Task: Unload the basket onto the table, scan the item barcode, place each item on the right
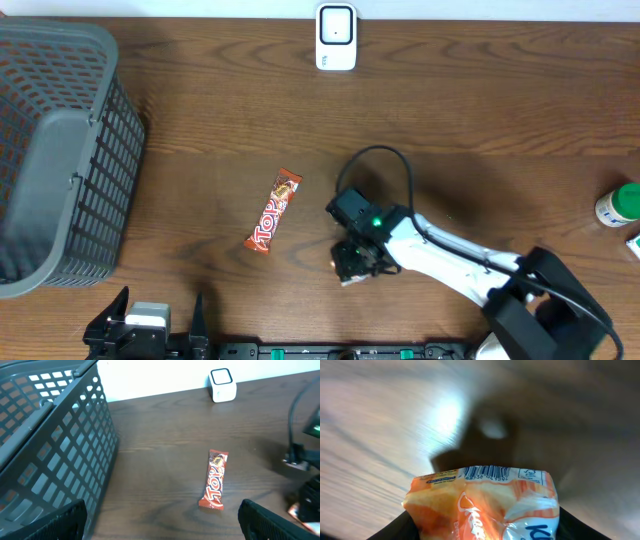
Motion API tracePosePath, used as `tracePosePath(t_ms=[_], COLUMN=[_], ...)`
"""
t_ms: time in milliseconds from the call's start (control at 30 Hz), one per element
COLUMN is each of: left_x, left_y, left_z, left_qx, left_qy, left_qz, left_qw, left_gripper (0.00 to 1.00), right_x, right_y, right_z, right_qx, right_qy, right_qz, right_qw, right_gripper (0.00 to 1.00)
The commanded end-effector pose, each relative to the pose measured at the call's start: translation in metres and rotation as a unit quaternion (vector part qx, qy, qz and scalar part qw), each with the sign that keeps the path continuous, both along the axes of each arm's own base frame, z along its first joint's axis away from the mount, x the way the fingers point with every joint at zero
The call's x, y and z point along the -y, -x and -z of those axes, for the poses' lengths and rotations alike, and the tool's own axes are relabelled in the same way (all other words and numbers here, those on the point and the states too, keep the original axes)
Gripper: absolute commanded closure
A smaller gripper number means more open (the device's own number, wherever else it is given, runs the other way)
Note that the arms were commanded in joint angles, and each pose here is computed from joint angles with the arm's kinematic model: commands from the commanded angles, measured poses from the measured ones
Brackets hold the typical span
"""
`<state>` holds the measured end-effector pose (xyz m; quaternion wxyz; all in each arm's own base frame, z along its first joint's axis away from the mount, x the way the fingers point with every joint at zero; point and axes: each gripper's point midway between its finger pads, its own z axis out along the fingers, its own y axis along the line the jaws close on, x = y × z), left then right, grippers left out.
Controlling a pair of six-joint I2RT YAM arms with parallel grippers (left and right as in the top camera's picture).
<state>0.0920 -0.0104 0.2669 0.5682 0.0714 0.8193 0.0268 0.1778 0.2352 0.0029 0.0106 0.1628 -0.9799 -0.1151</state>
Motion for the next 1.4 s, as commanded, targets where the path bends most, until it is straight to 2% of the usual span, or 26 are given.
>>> tracePosePath(t_ms=[0,133,333,533,633,767,900,1133,1267,1367], left_x=[-0.001,-0.001,-0.001,-0.001,-0.001,-0.001,-0.001,-0.001,-0.001,-0.001], left_y=[0.001,0.001,0.001,0.001,0.001,0.001,0.001,0.001,0.001,0.001], left_z=[-0.002,-0.002,-0.002,-0.002,-0.002,-0.002,-0.002,-0.002,-0.002,-0.002], left_qx=[0.004,0.004,0.004,0.004,0.004,0.004,0.004,0.004,0.004,0.004], left_qy=[-0.003,-0.003,-0.003,-0.003,-0.003,-0.003,-0.003,-0.003,-0.003,-0.003], left_qz=[-0.003,-0.003,-0.003,-0.003,-0.003,-0.003,-0.003,-0.003,-0.003,-0.003], left_qw=[1.000,1.000,1.000,1.000,1.000,1.000,1.000,1.000,1.000,1.000], left_gripper=[0.04,0.04,0.04,0.04,0.04,0.04,0.04,0.04,0.04,0.04], right_x=[-0.034,-0.072,-0.112,-0.116,-0.106,-0.087,-0.064,-0.043,-0.038,-0.036], right_y=[-0.022,-0.056,-0.074,-0.095,-0.101,-0.100,-0.096,-0.100,-0.090,-0.091], right_z=[-0.022,-0.062,-0.119,-0.173,-0.202,-0.230,-0.259,-0.277,-0.290,-0.291], right_qx=[0.045,0.121,0.163,0.225,0.268,0.299,0.323,0.374,0.396,0.408], right_qy=[-0.058,-0.123,-0.256,-0.326,-0.355,-0.394,-0.461,-0.491,-0.520,-0.518], right_qz=[-0.086,-0.148,-0.215,-0.249,-0.278,-0.319,-0.362,-0.401,-0.431,-0.438], right_qw=[0.994,0.974,0.928,0.883,0.851,0.809,0.742,0.677,0.622,0.611], right_gripper=[0.42,0.44,0.47,0.47,0.45,0.44,0.43,0.43,0.40,0.38])
